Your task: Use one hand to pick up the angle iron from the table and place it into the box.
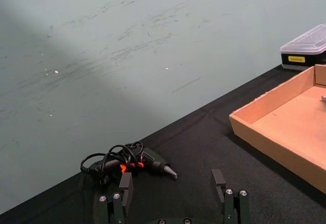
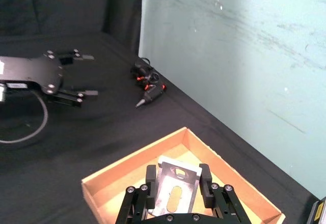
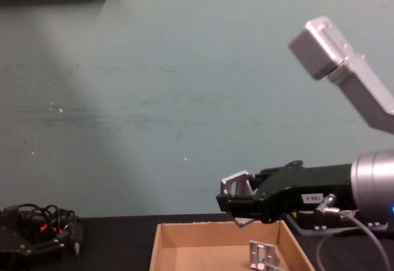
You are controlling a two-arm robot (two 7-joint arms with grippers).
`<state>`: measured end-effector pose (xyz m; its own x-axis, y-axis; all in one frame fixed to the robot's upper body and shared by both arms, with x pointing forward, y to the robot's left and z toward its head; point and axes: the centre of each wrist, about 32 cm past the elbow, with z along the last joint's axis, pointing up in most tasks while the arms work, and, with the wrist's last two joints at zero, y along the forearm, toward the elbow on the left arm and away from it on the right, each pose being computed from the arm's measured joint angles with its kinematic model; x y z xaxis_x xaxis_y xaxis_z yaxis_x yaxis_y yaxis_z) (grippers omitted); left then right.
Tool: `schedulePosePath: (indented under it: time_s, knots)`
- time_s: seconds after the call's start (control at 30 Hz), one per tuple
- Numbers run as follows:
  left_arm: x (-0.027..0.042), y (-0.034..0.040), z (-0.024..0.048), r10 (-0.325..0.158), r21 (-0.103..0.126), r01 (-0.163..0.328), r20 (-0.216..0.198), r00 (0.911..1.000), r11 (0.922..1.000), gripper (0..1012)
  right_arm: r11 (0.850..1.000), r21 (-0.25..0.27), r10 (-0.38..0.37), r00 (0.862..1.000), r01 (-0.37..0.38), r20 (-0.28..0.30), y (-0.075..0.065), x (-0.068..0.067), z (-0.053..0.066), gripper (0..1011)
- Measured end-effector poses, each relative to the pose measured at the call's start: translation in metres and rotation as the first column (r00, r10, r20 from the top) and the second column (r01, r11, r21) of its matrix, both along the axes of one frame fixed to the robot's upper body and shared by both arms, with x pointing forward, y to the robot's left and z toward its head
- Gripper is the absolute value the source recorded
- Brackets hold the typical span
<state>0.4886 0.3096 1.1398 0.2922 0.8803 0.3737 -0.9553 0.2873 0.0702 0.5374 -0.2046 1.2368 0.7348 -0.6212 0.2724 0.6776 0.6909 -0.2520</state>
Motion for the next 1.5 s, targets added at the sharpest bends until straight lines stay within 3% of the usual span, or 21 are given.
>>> schedulePosePath:
  time_s: [0.27, 0.67, 1.0, 1.5]
  knots:
    - [0.0, 0.0, 0.0, 0.0, 0.0, 0.0, 0.0, 1.0, 1.0, 1000, 1.0, -0.027, 0.009, 1.0, -0.009, -0.03, 0.01, 0.025, -0.015, 504]
    - [0.0, 0.0, 0.0, 0.0, 0.0, 0.0, 0.0, 1.0, 1.0, 1000, 0.997, -0.056, 0.042, 0.996, -0.046, -0.077, 0.027, 0.05, -0.03, 504]
    - [0.0, 0.0, 0.0, 0.0, 0.0, 0.0, 0.0, 1.0, 1.0, 1000, 0.995, -0.077, 0.05, 0.993, -0.059, -0.108, 0.032, 0.055, -0.039, 504]
    - [0.0, 0.0, 0.0, 0.0, 0.0, 0.0, 0.0, 1.0, 1.0, 1000, 0.993, -0.092, 0.056, 0.99, -0.068, -0.131, 0.036, 0.055, -0.042, 504]
